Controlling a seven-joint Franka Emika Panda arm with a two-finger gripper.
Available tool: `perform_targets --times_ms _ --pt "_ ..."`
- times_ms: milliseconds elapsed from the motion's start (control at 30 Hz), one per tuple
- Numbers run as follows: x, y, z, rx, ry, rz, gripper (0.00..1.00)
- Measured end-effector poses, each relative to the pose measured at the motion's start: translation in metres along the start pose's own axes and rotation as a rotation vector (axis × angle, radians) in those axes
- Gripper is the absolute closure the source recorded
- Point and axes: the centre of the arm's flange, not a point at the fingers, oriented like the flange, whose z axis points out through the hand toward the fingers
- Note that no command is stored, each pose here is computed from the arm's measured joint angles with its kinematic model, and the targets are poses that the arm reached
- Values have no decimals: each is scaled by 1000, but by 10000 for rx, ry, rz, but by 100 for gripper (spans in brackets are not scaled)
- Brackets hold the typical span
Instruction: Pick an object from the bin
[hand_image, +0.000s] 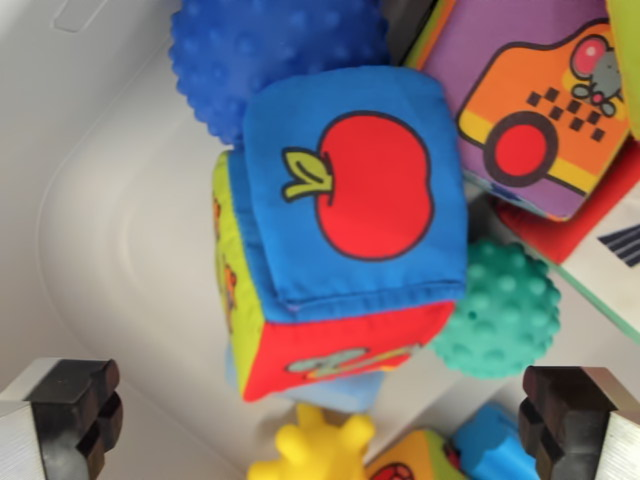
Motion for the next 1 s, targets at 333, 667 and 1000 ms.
perform_targets --times_ms 333,667,1000 --pt "2 -1 41 -10 10 37 0" --pt "2 -1 72 -14 13 39 0" --pt "2 -1 85 23 5 41 0"
